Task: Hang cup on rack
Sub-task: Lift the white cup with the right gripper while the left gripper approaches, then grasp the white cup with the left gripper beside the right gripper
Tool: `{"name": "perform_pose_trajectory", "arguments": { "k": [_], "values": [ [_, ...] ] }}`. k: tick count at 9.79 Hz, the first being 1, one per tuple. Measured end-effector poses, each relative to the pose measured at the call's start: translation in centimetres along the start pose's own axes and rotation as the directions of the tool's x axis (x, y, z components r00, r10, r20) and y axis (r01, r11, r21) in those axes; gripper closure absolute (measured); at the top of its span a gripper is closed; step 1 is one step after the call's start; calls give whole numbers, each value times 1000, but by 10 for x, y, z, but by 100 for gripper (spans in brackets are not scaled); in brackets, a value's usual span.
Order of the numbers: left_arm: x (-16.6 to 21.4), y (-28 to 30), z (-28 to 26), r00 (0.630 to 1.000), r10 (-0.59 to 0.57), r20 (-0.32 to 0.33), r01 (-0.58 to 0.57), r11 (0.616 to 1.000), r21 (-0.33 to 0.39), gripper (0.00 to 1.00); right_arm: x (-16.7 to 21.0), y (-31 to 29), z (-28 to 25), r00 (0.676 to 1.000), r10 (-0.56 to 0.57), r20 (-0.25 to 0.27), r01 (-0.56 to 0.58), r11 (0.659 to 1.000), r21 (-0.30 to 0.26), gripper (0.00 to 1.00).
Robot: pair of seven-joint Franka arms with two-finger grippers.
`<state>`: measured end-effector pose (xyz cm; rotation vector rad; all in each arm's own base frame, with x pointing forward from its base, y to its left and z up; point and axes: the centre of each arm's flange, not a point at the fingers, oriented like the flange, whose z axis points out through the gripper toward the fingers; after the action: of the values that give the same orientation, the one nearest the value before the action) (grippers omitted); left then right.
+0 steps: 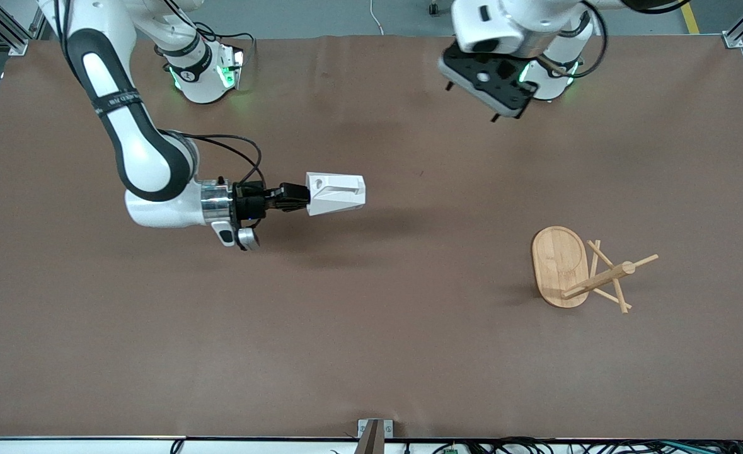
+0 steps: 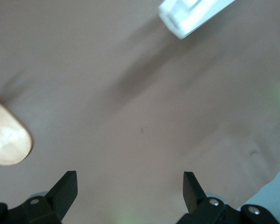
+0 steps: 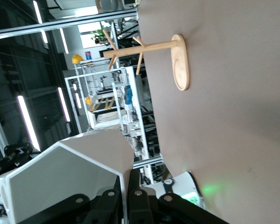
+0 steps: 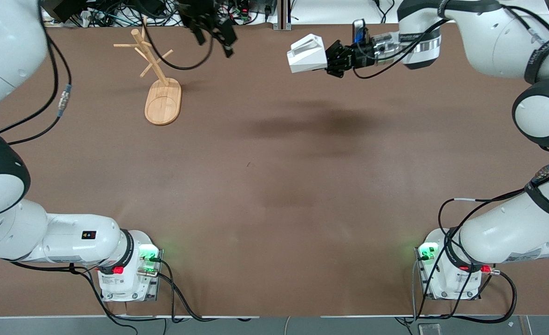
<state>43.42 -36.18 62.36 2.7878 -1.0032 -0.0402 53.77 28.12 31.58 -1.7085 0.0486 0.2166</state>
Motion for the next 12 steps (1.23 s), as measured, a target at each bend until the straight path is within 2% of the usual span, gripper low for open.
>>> {"name": "perform_pose_trajectory", "arguments": {
  "k": [2, 4, 5, 9, 12],
  "values": [
    [11, 24, 11, 995, 93, -27, -93, 995, 20, 0, -7, -5, 23, 1000, 16, 2, -16, 998, 54, 96],
    [25, 52, 23, 982, 189, -21, -187, 978, 89, 0, -17, -5, 46, 999, 21, 32, -23, 998, 61, 96],
    [33, 65, 29, 974, 228, -16, -225, 970, 97, 0, -21, -5, 52, 999, 23, 42, -26, 998, 63, 96],
    [63, 55, 56, 927, 374, -22, -371, 925, 85, 1, -28, -8, 62, 997, 22, 80, -28, 996, 84, 96],
    [76, 45, 73, 888, 458, -31, -455, 888, 64, 1, -28, -10, 63, 997, 27, 74, -34, 994, 102, 96]
  ]
}}
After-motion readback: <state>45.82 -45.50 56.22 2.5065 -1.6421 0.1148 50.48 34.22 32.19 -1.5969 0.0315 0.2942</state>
